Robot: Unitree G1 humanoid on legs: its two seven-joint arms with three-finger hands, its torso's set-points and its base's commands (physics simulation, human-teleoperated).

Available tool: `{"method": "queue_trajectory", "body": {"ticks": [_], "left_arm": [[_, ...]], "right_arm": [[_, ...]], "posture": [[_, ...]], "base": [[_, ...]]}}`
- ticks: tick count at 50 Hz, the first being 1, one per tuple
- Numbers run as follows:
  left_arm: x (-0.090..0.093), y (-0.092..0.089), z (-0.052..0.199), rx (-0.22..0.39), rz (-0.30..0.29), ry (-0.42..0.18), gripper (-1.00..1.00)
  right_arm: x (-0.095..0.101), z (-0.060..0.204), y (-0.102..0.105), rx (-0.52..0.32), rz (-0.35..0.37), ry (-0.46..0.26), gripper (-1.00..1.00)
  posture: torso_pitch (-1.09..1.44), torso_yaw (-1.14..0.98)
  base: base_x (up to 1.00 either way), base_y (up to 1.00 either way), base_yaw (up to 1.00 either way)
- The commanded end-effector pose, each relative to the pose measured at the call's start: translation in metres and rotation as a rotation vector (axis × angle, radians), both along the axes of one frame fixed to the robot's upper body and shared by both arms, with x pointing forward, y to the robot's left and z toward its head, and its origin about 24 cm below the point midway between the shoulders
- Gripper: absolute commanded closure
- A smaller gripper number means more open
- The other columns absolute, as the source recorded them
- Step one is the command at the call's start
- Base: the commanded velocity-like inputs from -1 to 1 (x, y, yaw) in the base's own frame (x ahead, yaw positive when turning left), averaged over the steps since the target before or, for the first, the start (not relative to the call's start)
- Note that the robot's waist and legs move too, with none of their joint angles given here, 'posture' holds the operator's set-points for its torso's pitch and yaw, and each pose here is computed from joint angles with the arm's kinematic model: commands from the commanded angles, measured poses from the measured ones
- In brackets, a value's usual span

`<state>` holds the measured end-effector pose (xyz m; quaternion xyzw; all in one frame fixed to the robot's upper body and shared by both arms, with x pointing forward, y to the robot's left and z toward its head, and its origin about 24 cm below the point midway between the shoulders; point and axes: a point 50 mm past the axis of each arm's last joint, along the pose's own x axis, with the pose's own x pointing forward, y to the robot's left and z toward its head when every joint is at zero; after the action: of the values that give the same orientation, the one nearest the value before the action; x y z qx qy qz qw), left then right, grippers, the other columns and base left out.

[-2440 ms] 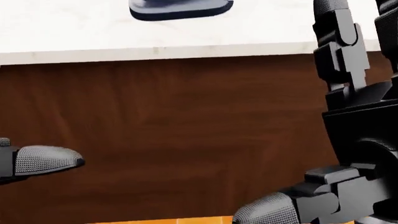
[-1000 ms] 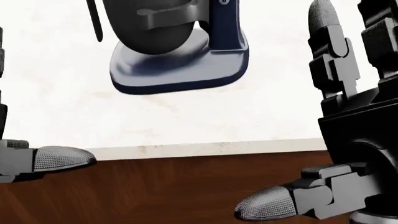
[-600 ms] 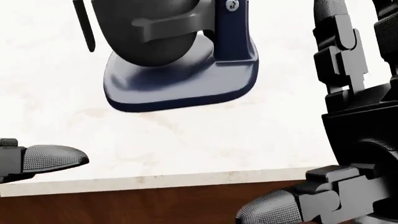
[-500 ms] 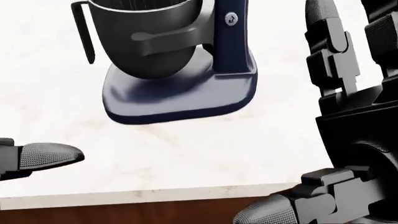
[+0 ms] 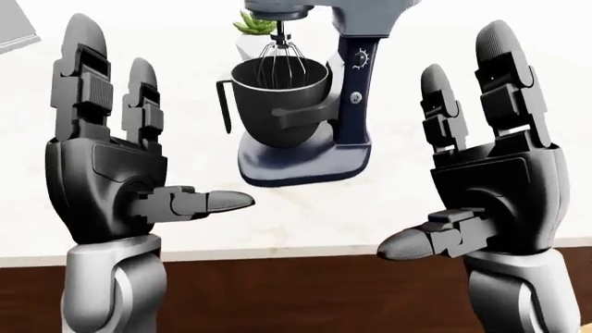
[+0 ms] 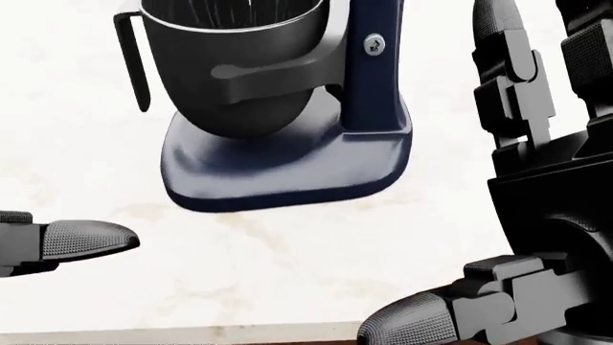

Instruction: Open the stand mixer head.

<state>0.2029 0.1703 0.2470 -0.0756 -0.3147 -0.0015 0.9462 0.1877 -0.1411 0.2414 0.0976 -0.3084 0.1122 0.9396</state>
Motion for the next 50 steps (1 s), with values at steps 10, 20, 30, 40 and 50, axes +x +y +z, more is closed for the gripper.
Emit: {"method": "queue_trajectory", "body": {"ticks": [10, 20, 30, 40, 50], "left_arm": [[-0.008, -0.002, 0.01, 0.007, -0.008, -0.076, -0.99], [-0.008, -0.002, 0.01, 0.008, -0.009, -0.076, -1.0], [-0.007, -0.002, 0.009, 0.01, -0.006, -0.07, -0.99], [-0.007, -0.001, 0.01, 0.001, 0.008, -0.082, -0.99], [-0.007, 0.0, 0.01, 0.0, 0.011, -0.081, -0.99]], "right_arm": [[-0.006, 0.008, 0.0, 0.003, 0.005, -0.066, -1.0], [-0.006, 0.008, 0.0, 0.003, 0.007, -0.065, -1.0], [-0.007, 0.007, 0.0, 0.002, 0.01, -0.065, -1.0], [-0.004, 0.009, 0.002, 0.088, 0.102, 0.027, -1.0], [0.005, 0.028, 0.011, 0.246, 0.246, 0.166, -1.0]], "posture": [[-0.18, 0.0], [-0.28, 0.0], [-0.38, 0.0], [-0.41, 0.0], [-0.41, 0.0]], "base": [[0.0, 0.0, 0.0], [0.0, 0.0, 0.0], [0.0, 0.0, 0.0], [0.0, 0.0, 0.0], [0.0, 0.0, 0.0]]}}
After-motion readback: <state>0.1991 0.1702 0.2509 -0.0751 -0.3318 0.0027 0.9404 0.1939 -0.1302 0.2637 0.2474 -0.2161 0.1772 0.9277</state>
